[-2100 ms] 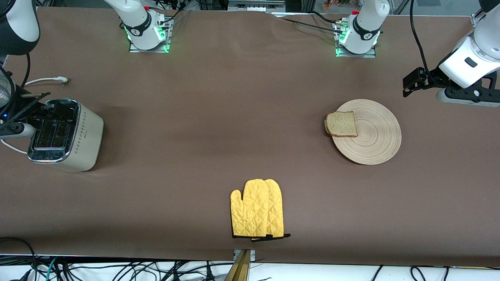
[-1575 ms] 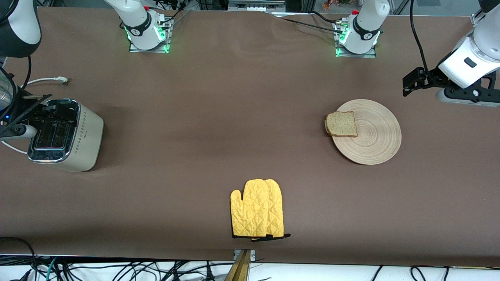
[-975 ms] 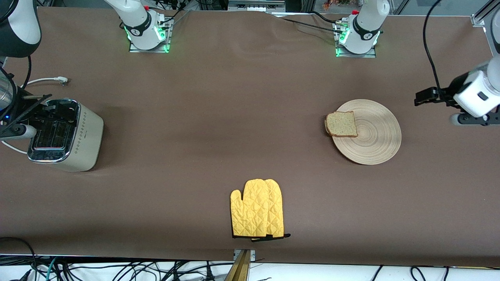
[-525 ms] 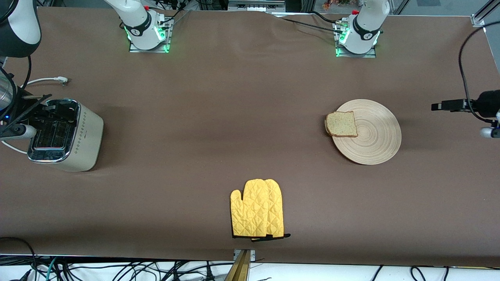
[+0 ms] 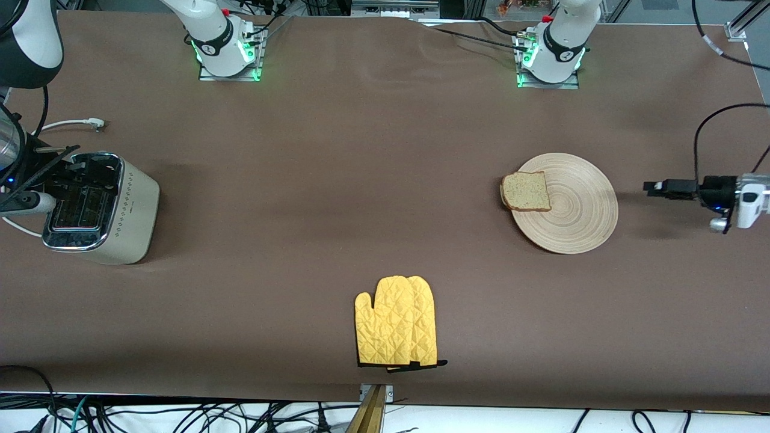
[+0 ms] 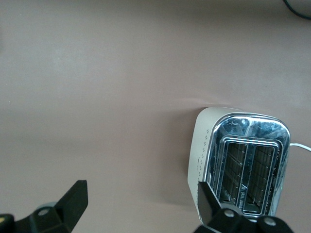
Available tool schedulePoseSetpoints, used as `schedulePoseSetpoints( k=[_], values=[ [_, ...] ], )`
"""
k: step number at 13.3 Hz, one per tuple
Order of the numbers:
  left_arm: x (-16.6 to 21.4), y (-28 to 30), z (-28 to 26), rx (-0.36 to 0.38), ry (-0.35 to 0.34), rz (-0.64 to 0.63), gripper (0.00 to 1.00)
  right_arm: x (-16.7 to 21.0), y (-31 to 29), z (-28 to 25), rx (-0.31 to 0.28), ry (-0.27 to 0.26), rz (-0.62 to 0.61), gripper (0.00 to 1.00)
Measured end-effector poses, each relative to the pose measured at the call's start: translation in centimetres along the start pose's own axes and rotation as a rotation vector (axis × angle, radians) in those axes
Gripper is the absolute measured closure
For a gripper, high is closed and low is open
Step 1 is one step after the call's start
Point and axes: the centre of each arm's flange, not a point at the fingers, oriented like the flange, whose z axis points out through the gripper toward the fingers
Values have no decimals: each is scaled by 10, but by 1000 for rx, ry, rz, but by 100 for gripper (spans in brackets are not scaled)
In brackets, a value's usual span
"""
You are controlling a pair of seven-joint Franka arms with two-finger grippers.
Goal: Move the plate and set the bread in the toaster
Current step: 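Close the left gripper on the wooden plate's rim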
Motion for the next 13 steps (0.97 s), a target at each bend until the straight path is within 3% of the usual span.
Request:
schedulePoseSetpoints(
  k=[2,5,10,12,13],
  values=[
    [10,-27,27,-38,21,64,2,0,0,0,0,0,0,0],
    [17,-42,40,-35,39,158,9,0,0,0,0,0,1,0],
    [24,-50,57,-54,48,244,67,0,0,0,0,0,2,0],
    [24,-56,64,-73,44,252,87,0,0,0,0,0,2,0],
    [24,-55,64,-98,48,252,90,0,0,0,0,0,2,0]
  ],
)
